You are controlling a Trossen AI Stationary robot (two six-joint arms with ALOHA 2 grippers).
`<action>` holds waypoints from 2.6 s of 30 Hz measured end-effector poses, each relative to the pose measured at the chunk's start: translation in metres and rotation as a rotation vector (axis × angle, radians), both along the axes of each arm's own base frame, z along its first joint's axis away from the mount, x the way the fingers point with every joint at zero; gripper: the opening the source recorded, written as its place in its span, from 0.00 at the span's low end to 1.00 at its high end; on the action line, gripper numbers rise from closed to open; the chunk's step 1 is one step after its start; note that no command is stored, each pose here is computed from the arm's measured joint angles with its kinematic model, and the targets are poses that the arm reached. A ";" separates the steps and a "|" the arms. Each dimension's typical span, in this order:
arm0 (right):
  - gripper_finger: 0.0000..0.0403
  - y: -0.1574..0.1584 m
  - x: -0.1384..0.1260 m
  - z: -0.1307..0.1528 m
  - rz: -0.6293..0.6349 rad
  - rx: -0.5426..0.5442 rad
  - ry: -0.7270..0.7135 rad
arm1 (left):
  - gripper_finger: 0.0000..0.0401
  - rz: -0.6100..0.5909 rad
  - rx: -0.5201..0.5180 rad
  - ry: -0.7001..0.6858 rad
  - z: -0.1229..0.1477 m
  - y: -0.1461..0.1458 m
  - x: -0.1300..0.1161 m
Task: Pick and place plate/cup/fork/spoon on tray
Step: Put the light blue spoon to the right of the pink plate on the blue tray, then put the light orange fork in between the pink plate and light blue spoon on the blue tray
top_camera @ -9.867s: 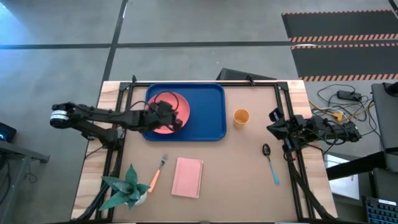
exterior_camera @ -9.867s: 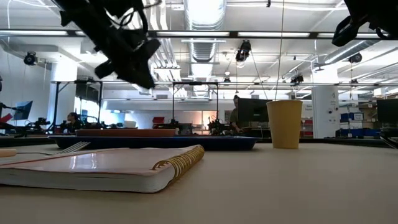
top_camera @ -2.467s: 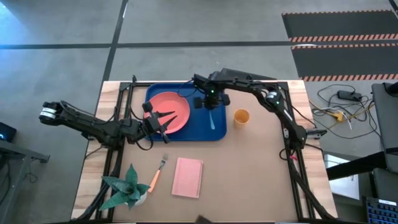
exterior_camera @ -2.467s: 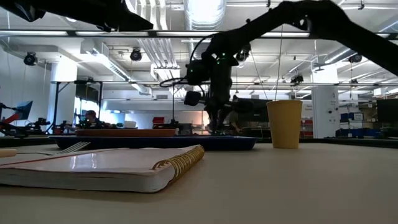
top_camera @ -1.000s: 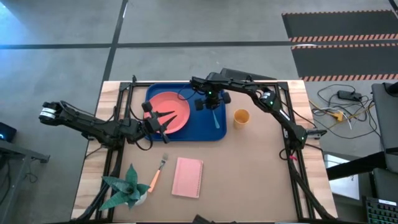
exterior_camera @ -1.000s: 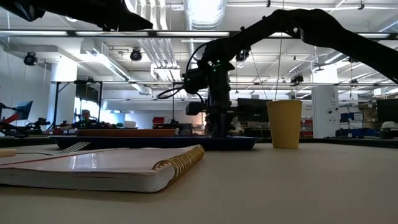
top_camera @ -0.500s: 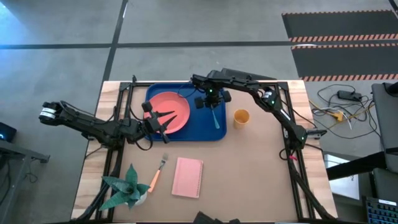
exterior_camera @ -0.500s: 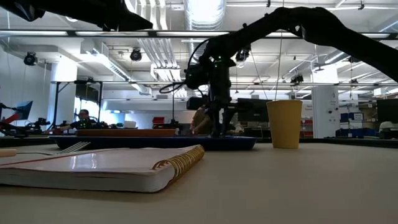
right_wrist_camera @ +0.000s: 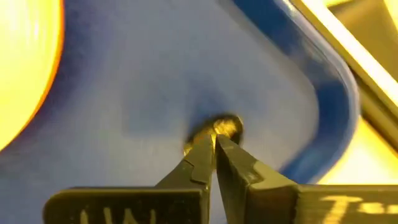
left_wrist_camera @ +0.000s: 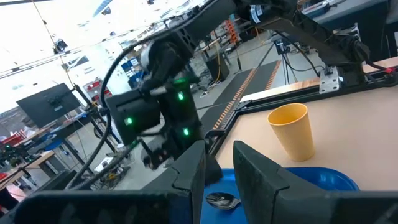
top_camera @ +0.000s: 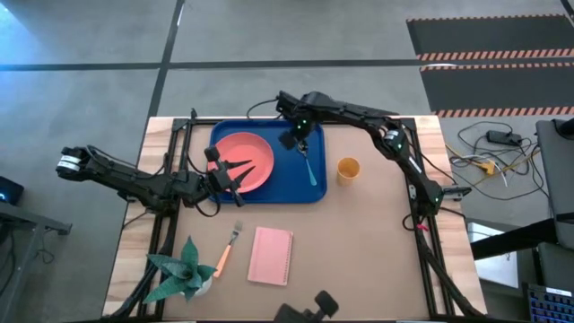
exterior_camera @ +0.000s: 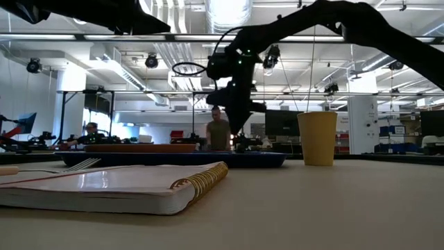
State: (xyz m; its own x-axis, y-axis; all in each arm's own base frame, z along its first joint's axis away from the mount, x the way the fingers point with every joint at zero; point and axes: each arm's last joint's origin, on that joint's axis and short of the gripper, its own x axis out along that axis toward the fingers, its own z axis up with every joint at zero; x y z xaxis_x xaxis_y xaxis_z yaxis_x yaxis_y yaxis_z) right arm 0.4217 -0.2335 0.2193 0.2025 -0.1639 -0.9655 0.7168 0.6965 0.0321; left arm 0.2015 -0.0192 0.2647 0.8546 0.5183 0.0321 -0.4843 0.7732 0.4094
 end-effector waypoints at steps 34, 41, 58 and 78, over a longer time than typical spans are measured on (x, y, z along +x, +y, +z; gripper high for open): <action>0.02 0.002 0.008 -0.045 0.125 -0.055 -0.013 | 0.16 0.006 0.000 0.001 0.000 0.000 0.000; 0.02 0.003 0.003 -0.056 0.107 -0.067 0.043 | 0.16 0.006 0.000 0.001 0.000 0.000 0.000; 0.02 0.028 0.003 0.008 0.195 -0.160 -0.063 | 0.16 0.006 0.000 0.001 0.000 0.000 0.000; 0.02 0.228 -0.110 0.084 0.614 -0.482 -0.561 | 0.16 -0.034 -0.304 -0.123 -0.006 -0.001 0.001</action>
